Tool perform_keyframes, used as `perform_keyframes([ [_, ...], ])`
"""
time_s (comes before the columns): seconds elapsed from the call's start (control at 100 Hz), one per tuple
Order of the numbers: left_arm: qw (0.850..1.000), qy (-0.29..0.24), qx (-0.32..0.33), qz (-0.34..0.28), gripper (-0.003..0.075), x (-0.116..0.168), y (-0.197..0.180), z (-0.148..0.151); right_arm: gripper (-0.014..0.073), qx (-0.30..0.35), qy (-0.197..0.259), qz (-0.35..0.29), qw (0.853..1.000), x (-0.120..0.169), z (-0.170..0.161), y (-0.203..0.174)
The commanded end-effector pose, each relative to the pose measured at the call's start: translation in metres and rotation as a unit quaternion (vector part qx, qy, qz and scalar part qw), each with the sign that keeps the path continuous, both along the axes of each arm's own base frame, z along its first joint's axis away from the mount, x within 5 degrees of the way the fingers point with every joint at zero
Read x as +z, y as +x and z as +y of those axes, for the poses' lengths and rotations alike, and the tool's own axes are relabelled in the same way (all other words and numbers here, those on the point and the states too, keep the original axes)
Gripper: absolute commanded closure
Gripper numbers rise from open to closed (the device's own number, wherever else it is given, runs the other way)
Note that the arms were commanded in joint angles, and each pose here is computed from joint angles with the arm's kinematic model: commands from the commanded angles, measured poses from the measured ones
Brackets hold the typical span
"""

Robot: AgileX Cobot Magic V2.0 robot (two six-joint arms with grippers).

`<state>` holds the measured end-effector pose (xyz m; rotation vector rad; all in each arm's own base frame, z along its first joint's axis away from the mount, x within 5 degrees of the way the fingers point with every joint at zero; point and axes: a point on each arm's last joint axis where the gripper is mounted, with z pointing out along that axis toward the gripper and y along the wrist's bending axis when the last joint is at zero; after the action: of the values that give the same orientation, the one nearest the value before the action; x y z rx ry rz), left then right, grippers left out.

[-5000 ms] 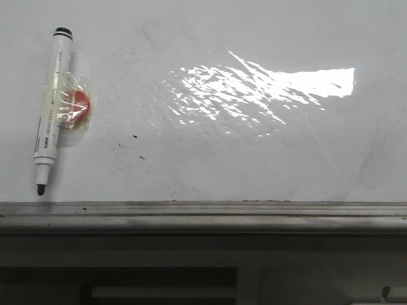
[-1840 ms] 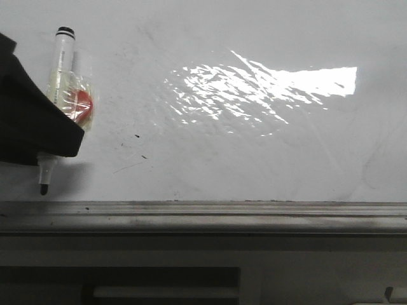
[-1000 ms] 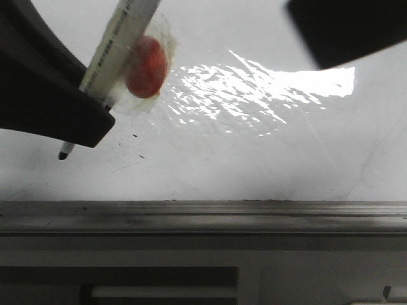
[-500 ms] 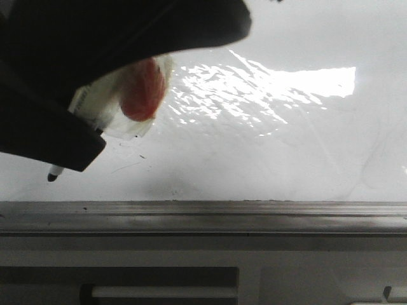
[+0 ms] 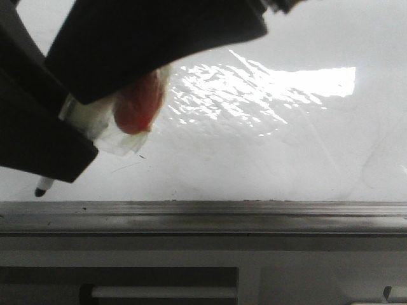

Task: Write number 9 on whiteboard

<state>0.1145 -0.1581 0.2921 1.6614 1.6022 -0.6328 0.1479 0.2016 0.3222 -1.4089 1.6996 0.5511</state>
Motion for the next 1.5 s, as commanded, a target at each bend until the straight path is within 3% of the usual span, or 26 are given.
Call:
perform_keyframes([
  [0.0,0.994,-0.089,0.058,-0.004,0.0349,0.038,-0.003,0.005,0.0656,0.011,-0.005,0.042,0.999,0.022,-0.006,-0.004],
  [0.06,0.991,-0.115,0.069,-0.016,0.0256,0.051,-0.012,0.014,0.0656,-0.001,-0.030,0.070,0.997,0.034,-0.014,-0.002],
  [0.14,0.984,-0.151,0.088,-0.030,0.0243,0.065,-0.025,0.029,0.0655,-0.027,-0.068,0.070,0.995,0.057,-0.025,0.000],
  [0.26,0.969,-0.202,0.131,-0.051,0.0314,0.080,-0.044,0.054,0.0636,-0.129,-0.076,0.019,0.989,0.092,-0.038,0.011],
  [0.4,0.943,-0.247,0.209,-0.076,0.0457,0.082,-0.059,0.080,0.0631,-0.224,-0.003,-0.091,0.970,0.117,-0.048,0.019],
  [0.51,0.928,-0.262,0.249,-0.086,0.0555,0.078,-0.069,0.093,0.0631,-0.235,0.049,-0.143,0.960,0.110,-0.054,0.012],
  [0.63,0.920,-0.278,0.262,-0.088,0.0622,0.075,-0.076,0.099,0.0631,-0.242,0.088,-0.157,0.953,0.073,-0.066,-0.001],
  [0.73,0.918,-0.286,0.263,-0.087,0.0649,0.074,-0.079,0.100,0.0631,-0.237,0.060,-0.200,0.949,0.040,-0.075,-0.005],
  [0.81,0.918,-0.288,0.262,-0.078,0.0670,0.071,-0.078,0.099,0.0632,-0.264,0.065,-0.192,0.943,0.031,-0.079,-0.003],
  [1.01,0.913,-0.294,0.274,-0.071,0.0741,0.065,-0.074,0.099,0.0635,-0.291,0.058,-0.202,0.933,0.035,-0.079,0.004],
  [1.12,0.912,-0.293,0.278,-0.068,0.0741,0.061,-0.072,0.098,0.0635,-0.320,0.039,-0.200,0.925,0.034,-0.084,0.007],
  [1.49,0.913,-0.295,0.279,-0.051,0.0741,0.056,-0.071,0.097,0.0635,-0.354,0.028,-0.169,0.920,0.023,-0.081,0.019],
])
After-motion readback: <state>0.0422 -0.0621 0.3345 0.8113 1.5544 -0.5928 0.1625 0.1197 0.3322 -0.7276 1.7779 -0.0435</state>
